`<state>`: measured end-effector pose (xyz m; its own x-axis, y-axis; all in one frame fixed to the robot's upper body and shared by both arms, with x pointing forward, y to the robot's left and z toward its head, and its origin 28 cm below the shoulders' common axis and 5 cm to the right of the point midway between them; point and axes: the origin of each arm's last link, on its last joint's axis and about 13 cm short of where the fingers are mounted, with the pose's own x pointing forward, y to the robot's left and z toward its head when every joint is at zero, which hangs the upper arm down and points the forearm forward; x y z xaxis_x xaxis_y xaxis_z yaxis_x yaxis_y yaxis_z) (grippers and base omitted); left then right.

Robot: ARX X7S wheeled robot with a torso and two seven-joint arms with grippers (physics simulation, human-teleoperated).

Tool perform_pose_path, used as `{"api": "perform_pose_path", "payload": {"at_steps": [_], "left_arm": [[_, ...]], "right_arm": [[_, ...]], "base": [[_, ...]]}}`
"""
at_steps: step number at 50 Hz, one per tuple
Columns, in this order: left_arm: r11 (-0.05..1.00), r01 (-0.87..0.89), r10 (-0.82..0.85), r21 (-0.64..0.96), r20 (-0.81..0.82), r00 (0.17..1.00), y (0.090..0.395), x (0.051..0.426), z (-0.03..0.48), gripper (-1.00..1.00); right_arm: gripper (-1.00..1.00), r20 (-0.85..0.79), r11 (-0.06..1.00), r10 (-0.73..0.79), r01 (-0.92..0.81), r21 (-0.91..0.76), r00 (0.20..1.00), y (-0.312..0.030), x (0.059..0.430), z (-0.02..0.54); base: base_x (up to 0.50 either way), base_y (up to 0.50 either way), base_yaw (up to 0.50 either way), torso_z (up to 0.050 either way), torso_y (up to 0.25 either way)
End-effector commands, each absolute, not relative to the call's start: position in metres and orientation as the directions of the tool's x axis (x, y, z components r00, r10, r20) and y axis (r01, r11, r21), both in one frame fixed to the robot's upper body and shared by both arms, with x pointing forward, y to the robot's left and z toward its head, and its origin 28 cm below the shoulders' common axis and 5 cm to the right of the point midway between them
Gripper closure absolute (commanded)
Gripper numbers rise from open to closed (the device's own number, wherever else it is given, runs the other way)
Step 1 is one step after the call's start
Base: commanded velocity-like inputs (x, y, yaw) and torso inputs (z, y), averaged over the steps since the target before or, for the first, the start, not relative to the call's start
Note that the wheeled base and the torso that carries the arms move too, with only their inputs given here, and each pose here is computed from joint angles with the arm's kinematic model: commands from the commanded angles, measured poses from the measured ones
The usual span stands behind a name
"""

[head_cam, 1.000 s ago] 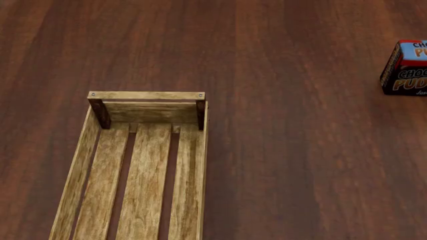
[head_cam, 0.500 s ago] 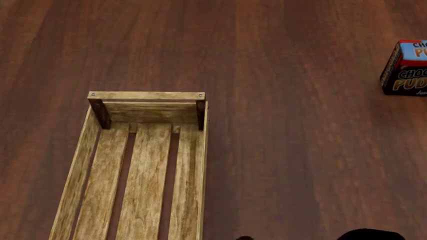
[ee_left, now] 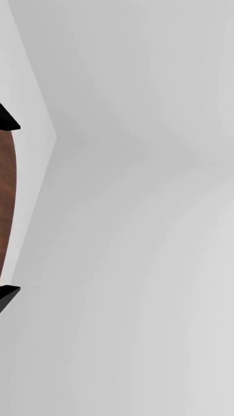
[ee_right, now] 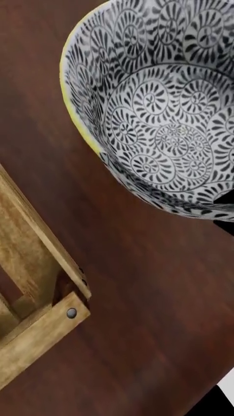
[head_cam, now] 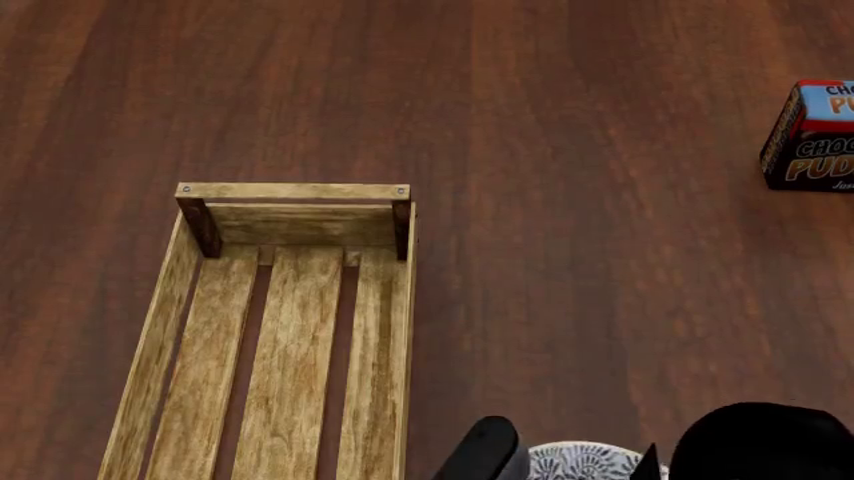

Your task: Stack the left bowl on the right bowl and place them in the tray.

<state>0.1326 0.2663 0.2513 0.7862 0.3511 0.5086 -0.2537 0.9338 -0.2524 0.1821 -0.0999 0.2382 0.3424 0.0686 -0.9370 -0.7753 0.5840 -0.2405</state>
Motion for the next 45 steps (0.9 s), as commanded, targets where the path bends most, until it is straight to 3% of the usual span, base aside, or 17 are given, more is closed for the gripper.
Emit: {"api": "perform_pose_path", "payload": {"at_steps": [1, 17, 45], "left_arm": [[0.934, -0.252, 0.35, -0.253, 0.509, 0.786, 0.266, 0.132, 0.251, -1.0], [0.934, -0.254, 0.351, -0.253, 0.508, 0.787, 0.266, 0.133, 0.251, -1.0], [0.934, -0.247, 0.349, -0.258, 0.517, 0.782, 0.265, 0.134, 0.252, -1.0]], "right_arm": [[1.0, -0.916, 0.579, 0.032, -0.755, -0.308, 0.399, -0.098, 0.186, 0.254], [1.0, -0.859, 0.549, -0.028, -0.71, -0.441, 0.511, -0.096, 0.185, 0.301], [1.0, -0.783, 0.571, -0.29, -0.557, -0.603, 0.55, -0.129, 0.155, 0.333]], "base": [[0.0, 0.0, 0.0, 0.0, 0.0], [0.0, 0.0, 0.0, 0.0, 0.0], [0.0, 0.0, 0.0, 0.0, 0.0]]}}
